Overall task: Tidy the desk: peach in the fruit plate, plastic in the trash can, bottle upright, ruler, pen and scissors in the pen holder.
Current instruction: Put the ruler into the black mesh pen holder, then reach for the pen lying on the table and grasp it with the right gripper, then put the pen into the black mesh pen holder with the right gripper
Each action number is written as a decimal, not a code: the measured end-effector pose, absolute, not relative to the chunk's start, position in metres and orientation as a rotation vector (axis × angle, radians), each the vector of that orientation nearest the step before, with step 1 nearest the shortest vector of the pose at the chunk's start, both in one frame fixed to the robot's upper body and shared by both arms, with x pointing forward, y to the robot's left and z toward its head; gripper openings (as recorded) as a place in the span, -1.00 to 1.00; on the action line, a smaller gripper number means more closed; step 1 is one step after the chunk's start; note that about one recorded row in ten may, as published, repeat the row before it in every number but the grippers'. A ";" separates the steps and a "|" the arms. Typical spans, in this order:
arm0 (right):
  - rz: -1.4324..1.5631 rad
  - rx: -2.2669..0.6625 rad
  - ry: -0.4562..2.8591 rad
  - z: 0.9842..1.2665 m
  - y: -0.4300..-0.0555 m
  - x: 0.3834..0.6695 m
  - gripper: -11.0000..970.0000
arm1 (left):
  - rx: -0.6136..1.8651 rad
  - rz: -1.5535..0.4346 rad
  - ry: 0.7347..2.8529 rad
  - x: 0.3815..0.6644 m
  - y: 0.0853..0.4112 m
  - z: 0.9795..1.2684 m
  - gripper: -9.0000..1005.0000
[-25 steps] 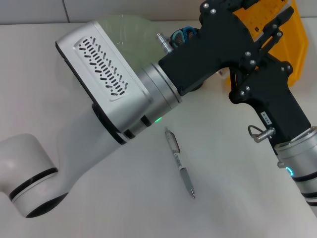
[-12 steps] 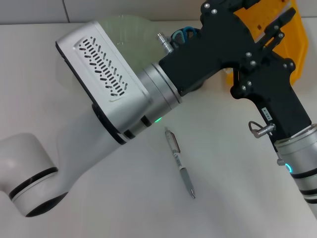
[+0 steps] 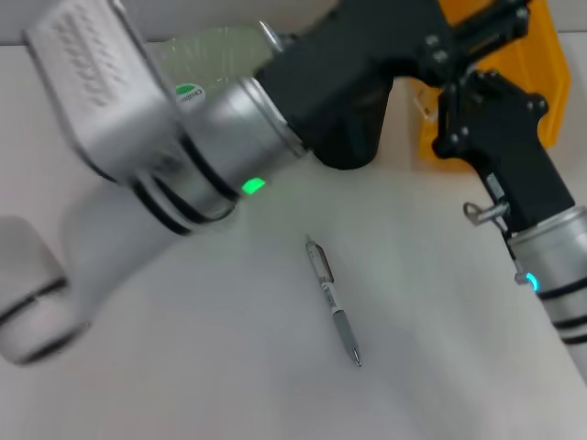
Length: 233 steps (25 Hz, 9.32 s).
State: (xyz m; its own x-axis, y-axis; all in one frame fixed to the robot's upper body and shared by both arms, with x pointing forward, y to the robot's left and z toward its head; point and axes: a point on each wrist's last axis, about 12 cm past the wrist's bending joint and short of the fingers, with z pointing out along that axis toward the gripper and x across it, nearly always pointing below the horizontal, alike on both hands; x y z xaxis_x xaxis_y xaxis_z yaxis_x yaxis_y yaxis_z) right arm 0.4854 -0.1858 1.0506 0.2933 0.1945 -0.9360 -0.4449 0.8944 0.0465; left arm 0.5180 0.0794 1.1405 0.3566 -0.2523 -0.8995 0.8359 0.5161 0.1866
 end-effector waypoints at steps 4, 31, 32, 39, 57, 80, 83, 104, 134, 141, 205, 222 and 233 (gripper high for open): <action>0.446 -0.278 1.194 1.059 -0.184 0.512 -0.97 | 0.684 -1.053 0.925 0.530 0.120 1.158 0.44; 0.464 -0.479 1.480 1.061 -0.153 0.589 -0.97 | 0.687 -1.156 1.101 0.461 0.249 1.087 0.61; 0.462 -0.482 1.483 1.061 -0.154 0.589 -0.97 | 0.688 -1.157 1.098 0.462 0.248 1.087 0.61; 0.443 -0.524 1.526 1.056 -0.153 0.591 -0.97 | 0.691 -1.157 1.091 0.462 0.248 1.088 0.61; 0.478 -0.453 1.453 1.053 -0.172 0.571 -0.17 | 0.785 -1.162 1.076 0.458 0.259 1.091 0.61; 1.170 -0.740 2.006 1.156 -0.252 0.585 0.61 | 0.864 -1.140 1.217 0.450 0.275 1.076 0.61; 1.019 -0.849 2.211 1.174 -0.232 0.586 0.61 | 0.850 -1.114 1.260 0.447 0.282 1.070 0.61; 0.438 -1.118 2.764 1.189 -0.092 0.583 0.60 | 0.847 -1.053 1.388 0.427 0.301 1.054 0.59; 0.246 -1.227 2.740 1.141 -0.061 0.592 0.45 | 0.855 -1.051 1.380 0.426 0.299 1.053 0.59; 0.243 -1.245 2.722 1.137 -0.058 0.590 0.40 | 0.859 -1.053 1.383 0.426 0.298 1.052 0.59; 0.213 -1.249 2.771 1.120 -0.063 0.587 -0.58 | 0.866 -1.043 1.375 0.433 0.290 1.051 0.59; 0.315 -1.225 2.717 1.129 -0.068 0.583 -0.69 | 0.864 -1.043 1.376 0.433 0.290 1.051 0.59; 0.594 -0.742 2.191 1.208 -0.150 0.612 -0.67 | 0.879 -1.066 1.372 0.432 0.285 1.050 0.59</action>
State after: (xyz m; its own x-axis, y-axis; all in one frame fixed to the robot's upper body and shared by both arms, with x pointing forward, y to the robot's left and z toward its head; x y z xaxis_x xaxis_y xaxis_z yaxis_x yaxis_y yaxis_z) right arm 0.6118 -0.1498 1.2083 -0.5624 -0.3229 -0.7612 -0.6632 0.7260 0.1820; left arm 0.4319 0.2845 1.0499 -0.0892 -0.0738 -0.9933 0.9441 0.3114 -0.1079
